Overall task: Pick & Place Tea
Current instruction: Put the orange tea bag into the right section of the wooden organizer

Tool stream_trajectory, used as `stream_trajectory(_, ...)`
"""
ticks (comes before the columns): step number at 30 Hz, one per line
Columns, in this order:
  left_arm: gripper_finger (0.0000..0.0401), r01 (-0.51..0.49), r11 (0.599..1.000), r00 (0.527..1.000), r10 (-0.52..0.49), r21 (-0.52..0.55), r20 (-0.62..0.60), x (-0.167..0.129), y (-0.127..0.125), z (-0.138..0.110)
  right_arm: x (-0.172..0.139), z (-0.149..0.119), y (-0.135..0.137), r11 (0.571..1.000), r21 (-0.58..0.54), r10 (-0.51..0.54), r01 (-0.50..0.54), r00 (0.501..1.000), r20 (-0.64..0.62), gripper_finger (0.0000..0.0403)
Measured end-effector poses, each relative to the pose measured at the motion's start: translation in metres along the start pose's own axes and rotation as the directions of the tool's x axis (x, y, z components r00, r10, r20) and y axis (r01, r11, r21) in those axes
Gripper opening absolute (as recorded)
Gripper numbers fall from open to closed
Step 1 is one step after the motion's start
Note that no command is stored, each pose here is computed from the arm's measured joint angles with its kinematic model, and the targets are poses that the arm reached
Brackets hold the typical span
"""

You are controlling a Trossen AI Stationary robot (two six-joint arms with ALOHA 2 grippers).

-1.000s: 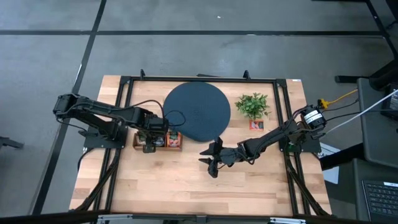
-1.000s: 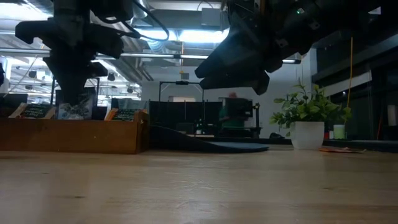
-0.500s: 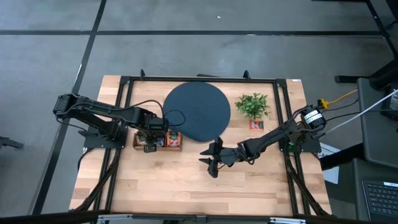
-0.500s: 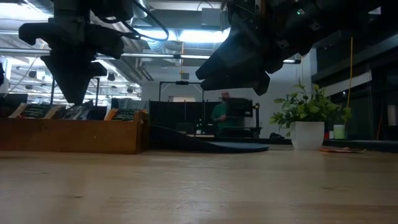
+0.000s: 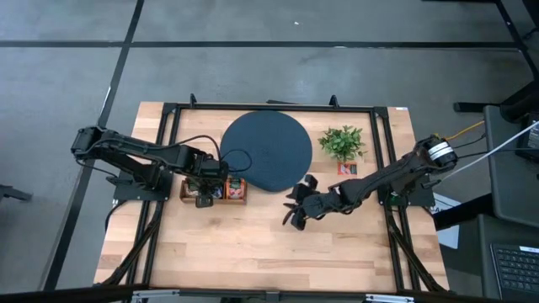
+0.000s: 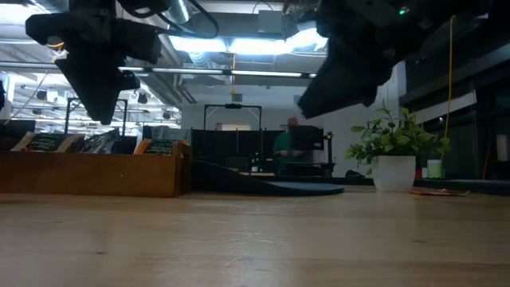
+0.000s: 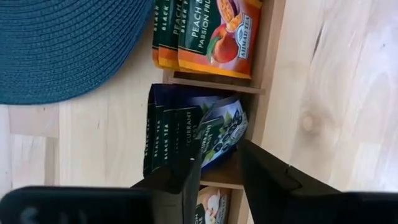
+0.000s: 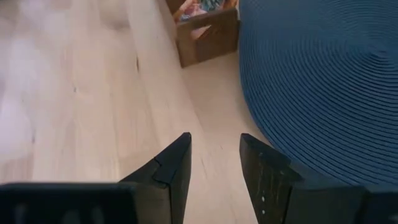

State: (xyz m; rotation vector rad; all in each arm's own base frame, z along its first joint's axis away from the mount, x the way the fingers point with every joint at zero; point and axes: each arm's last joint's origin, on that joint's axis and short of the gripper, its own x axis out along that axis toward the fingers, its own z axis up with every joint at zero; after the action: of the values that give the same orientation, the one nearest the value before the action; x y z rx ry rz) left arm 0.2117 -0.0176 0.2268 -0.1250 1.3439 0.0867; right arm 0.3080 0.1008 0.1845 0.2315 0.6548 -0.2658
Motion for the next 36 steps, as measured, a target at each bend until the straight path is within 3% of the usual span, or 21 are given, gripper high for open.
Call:
stream_trajectory(7,0.0107,0.027,1.0,0.997,-0.026,-0.012,0.07,-0.002,-0.003,0.006,-0.025,-0.004,-0.018,0.992,-0.004,-0.124,0.124,0.983,-0.137,0.0139)
stream_trajectory(13,0.0102,0.106,0.993,0.959,-0.115,0.046,0.258,-0.006,-0.018,0.021,-0.034,-0.018,-0.041,0.945,0.066,-0.284,0.32,0.906,-0.315,0.0138)
stream_trajectory(17,0.0104,0.154,0.981,0.888,-0.188,0.114,0.42,-0.013,-0.034,0.035,-0.037,-0.024,-0.055,0.896,0.07,-0.378,0.438,0.836,-0.398,0.0126)
stream_trajectory(24,0.0106,0.184,0.946,0.697,-0.318,0.267,0.643,-0.032,-0.065,0.049,-0.039,-0.024,-0.076,0.833,0.029,-0.48,0.552,0.748,-0.46,0.0056)
stream_trajectory(28,0.0102,0.105,0.963,0.654,-0.256,0.25,0.712,-0.037,-0.077,0.048,-0.04,-0.023,-0.086,0.807,0.004,-0.513,0.591,0.704,-0.491,0.0008)
stream_trajectory(32,0.01,0.013,0.988,0.654,-0.127,0.156,0.746,-0.033,-0.084,0.046,-0.041,-0.022,-0.094,0.782,-0.005,-0.535,0.623,0.667,-0.518,0.0011)
stream_trajectory(36,0.0099,-0.015,0.997,0.667,-0.044,0.072,0.744,-0.017,-0.092,0.051,-0.039,-0.021,-0.099,0.781,0.016,-0.514,0.624,0.657,-0.551,0.0005)
